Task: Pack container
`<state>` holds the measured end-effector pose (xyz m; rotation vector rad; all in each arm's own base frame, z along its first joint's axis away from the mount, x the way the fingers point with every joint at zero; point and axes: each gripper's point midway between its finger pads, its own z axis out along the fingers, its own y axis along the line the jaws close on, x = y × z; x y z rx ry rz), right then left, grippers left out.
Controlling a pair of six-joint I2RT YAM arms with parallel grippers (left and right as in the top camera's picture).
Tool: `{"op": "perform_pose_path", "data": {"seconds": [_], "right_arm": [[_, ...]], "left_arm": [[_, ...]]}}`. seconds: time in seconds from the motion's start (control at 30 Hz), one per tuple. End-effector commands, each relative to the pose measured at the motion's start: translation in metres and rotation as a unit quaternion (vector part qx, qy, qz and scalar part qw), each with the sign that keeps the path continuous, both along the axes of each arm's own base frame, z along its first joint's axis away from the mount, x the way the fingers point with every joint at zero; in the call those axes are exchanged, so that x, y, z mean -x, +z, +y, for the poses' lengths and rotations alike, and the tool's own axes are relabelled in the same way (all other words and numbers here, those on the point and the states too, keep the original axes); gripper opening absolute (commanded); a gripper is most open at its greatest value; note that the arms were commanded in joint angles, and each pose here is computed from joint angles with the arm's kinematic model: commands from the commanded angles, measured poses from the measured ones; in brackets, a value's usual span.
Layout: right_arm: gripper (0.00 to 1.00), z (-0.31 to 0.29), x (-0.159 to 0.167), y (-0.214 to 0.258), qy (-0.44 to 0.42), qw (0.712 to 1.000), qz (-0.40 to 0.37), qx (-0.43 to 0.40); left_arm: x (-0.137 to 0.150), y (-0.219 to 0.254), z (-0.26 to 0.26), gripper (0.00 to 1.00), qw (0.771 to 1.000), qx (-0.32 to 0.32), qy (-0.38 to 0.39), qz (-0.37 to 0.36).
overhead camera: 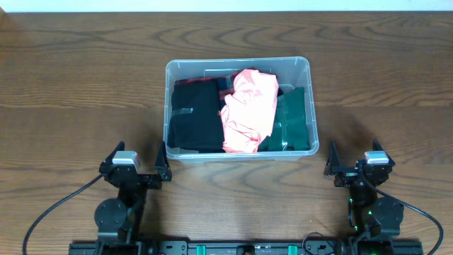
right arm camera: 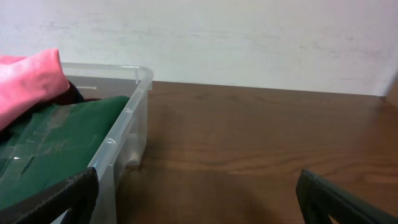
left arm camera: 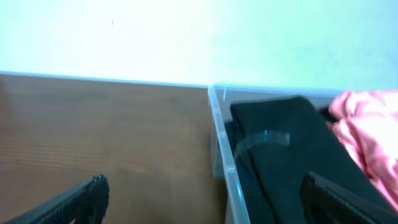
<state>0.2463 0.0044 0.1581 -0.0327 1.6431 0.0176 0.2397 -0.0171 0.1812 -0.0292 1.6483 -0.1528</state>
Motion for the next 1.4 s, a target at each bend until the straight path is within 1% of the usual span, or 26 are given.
{"op": "perform_pose_path", "data": {"seconds": [0.0,0.07,0.17,0.27,1.37], "right_arm": [[0.99,0.001,0.000,-0.001,0.000,1.000,-0.001,-0.001],[0.99,0.001,0.000,-0.001,0.000,1.000,-0.001,-0.001],[0.99,0.001,0.000,-0.001,0.000,1.000,-0.001,-0.001],[0.99,0.001,0.000,-0.001,0.000,1.000,-0.001,-0.001],[0.99,0.001,0.000,-0.001,0.000,1.000,-0.001,-0.001]], "left_arm": [[-0.005,-0.011,0.000,0.98,1.000,-0.006,0.003,-0.017],[-0.006,-0.021,-0.002,0.98,1.000,-0.006,-0.002,-0.009],[-0.003,-0.044,-0.007,0.98,0.999,-0.010,-0.013,0.037],[-0.003,-0.042,-0.012,0.98,0.999,-0.010,-0.023,0.034],[-0.003,-0.043,-0.012,0.98,0.999,-0.010,-0.023,0.035]]}}
